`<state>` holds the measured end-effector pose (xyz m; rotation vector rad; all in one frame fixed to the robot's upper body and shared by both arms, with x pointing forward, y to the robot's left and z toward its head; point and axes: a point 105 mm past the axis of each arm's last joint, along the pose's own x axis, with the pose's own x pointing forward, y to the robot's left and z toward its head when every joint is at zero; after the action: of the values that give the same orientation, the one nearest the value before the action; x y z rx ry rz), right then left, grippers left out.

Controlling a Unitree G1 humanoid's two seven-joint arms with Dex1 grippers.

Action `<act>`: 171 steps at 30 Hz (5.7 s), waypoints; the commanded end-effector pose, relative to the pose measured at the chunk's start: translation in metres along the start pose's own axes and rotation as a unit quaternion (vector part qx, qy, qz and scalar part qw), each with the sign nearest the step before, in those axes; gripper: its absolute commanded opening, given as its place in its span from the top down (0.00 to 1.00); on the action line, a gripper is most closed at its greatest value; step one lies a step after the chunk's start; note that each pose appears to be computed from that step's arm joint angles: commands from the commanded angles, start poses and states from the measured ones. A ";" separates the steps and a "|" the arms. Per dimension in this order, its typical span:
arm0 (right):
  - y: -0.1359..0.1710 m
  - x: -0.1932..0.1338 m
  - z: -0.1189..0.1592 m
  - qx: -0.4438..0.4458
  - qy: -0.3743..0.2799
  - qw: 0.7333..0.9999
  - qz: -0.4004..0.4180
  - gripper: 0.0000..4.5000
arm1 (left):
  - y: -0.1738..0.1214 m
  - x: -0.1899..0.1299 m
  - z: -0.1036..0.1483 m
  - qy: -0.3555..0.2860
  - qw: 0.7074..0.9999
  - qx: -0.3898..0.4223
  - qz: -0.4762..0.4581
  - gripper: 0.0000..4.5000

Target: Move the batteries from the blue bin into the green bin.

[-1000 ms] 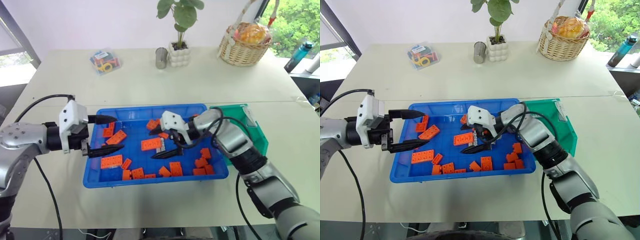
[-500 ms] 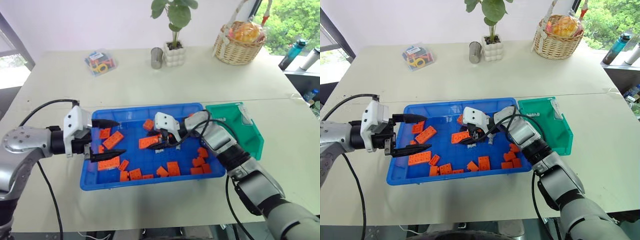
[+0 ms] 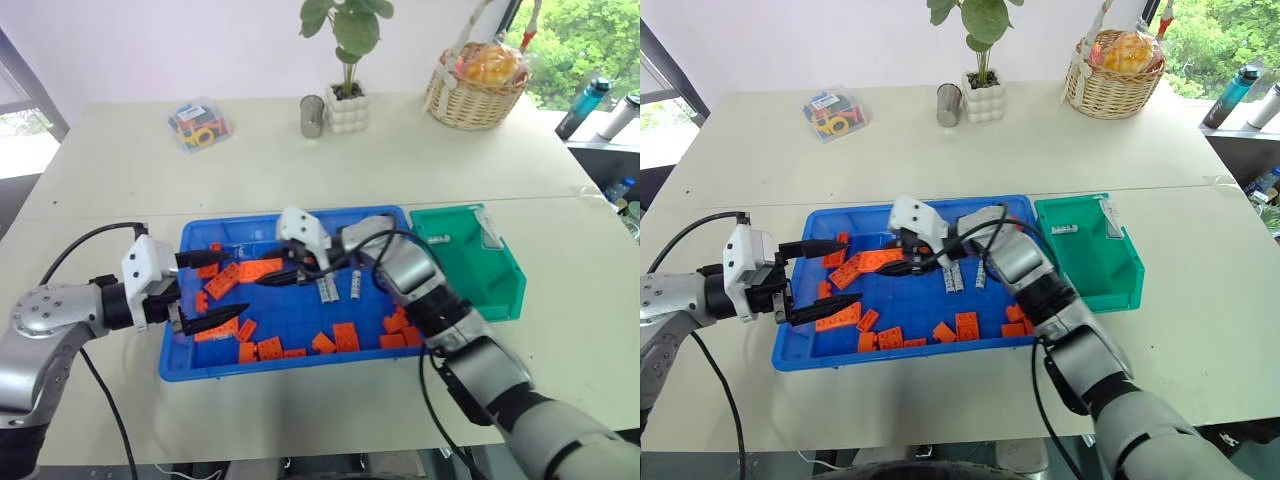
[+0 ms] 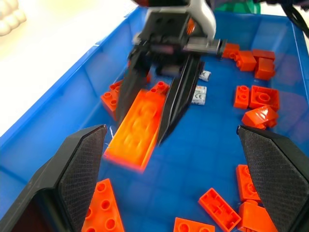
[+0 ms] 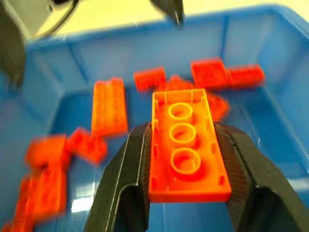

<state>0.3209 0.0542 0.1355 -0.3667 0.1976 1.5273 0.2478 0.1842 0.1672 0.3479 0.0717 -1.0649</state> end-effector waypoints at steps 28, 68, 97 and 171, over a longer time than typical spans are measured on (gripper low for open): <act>0.033 -0.093 -0.036 0.207 0.082 0.966 -0.135 0.22 | -0.006 0.009 0.015 -0.023 0.999 0.009 -0.023 0.00; 0.019 -0.070 -0.065 0.104 0.162 0.968 -0.162 0.22 | -0.003 0.014 0.018 -0.032 0.999 0.020 -0.020 0.00; 0.018 -0.080 -0.055 0.059 0.164 0.968 -0.181 0.27 | 0.004 0.018 0.019 -0.039 0.999 0.027 -0.020 0.00; 0.003 -0.125 -0.043 0.199 0.096 0.943 -0.249 0.15 | 0.020 0.021 0.029 -0.051 0.998 0.041 -0.009 0.00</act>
<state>0.3131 -0.0830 0.1272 -0.2009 0.5748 0.9151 0.2761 0.1672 0.1820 0.3352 -0.0160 -1.1021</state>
